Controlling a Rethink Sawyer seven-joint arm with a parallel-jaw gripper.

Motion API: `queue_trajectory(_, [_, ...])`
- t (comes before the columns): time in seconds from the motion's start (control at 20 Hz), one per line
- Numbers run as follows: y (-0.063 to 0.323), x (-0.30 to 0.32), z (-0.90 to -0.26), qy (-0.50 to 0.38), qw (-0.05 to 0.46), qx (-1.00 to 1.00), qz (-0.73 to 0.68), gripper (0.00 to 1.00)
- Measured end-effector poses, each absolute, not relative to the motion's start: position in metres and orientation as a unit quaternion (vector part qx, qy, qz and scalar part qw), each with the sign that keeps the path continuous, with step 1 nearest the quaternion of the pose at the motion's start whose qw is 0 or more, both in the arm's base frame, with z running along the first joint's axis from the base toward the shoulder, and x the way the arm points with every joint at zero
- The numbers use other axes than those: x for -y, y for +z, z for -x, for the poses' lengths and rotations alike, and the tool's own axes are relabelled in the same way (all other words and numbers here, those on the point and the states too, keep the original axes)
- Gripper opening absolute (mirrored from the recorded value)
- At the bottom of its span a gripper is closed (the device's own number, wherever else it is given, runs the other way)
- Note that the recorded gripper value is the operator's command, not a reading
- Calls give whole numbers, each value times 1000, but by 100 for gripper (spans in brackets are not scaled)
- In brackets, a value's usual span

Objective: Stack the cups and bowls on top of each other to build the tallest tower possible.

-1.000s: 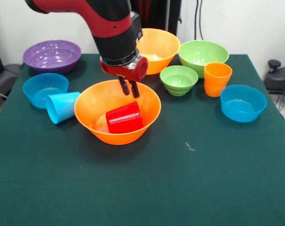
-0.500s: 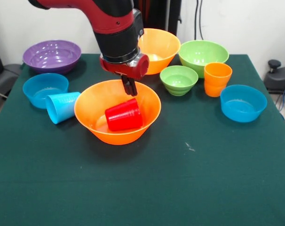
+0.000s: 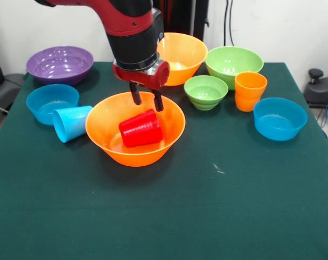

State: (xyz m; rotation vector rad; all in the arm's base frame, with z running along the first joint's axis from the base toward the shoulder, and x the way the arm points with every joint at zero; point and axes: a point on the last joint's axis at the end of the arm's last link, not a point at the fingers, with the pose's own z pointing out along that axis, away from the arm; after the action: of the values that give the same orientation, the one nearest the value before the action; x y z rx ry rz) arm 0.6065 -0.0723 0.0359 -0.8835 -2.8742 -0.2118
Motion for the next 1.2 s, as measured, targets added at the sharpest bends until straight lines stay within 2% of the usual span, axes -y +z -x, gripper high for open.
queue_trajectory(0.25, [31, 73, -603, -56, 62, 955, 284, 100])
queue_trajectory(0.7, [22, 67, -602, 14, 25, 974, 223, 100])
queue_trajectory(1.2, [37, 64, -613, 48, 2, 978, 203, 100])
